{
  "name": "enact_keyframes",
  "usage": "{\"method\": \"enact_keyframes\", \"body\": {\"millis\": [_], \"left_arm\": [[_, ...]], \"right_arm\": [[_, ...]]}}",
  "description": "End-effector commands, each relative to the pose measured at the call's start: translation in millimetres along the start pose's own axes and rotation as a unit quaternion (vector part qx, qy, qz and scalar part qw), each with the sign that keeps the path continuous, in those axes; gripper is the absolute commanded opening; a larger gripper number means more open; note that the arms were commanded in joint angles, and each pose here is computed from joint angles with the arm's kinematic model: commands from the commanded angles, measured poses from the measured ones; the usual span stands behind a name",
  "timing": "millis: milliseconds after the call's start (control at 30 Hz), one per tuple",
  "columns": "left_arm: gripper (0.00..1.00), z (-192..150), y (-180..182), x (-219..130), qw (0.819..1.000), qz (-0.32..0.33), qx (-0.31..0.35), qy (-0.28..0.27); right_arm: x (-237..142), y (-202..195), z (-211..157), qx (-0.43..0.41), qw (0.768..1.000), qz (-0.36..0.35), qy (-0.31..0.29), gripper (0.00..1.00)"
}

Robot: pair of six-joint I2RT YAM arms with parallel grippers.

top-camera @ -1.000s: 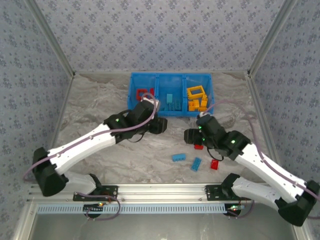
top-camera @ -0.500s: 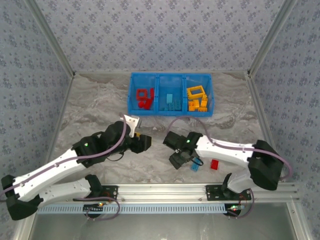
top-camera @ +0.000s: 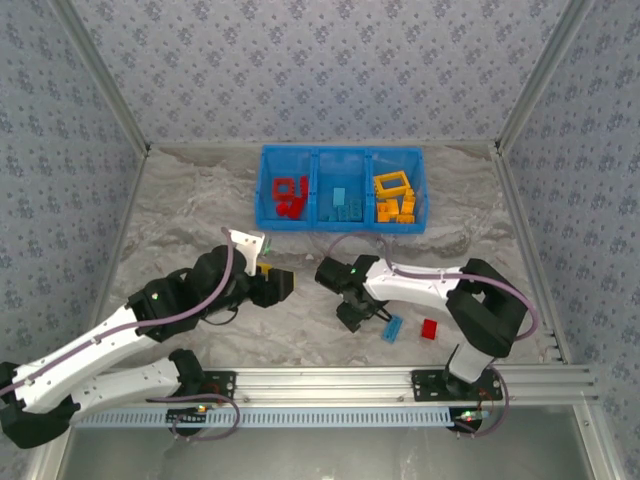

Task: Sort the legos into containers by color

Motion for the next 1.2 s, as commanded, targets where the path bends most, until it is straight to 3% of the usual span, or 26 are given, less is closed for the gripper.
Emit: {"method": "enact_keyframes", "body": {"millis": [0, 400, 600, 867, 1167], "left_arm": [[0.63, 2, 0, -4, 1.000, 0.003, -0.004, -0.005], [0.63, -1, -1, 2, 1.000, -0.003, -0.012, -0.002], [0.62, 6, -11, 4, 1.000, -0.016, -0.012, -0.007], [0.62, 39, -38, 22, 0.999, -0.003, 0.007, -0.043], [0.62, 66, -53, 40, 0.997, 0.033, 0.013, -0.074]], "right_arm": [[-1, -1, 11, -0.004, 1.000, 0.014, -0.009, 0.65], [1, -6, 20, 0.029, 0.999, 0.026, -0.027, 0.35], [-41, -31, 32, 0.081, 0.992, -0.003, -0.096, 0.27], [-117, -129, 99, 0.228, 0.935, 0.034, -0.268, 0.28], [-104, -201, 190, 0.260, 0.903, 0.081, -0.333, 0.27]]}}
Point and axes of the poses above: each hand's point on the last joint's axis, 136 mm out from that joint toward the fingers, its own x axis out along the fingers, its own y axis along the line the jaws close on, z = x × y, the point moved 5 cm from there along -x, back along the fingers, and after that the axes turned 11 degrees about -x, right-handed, at the moved point
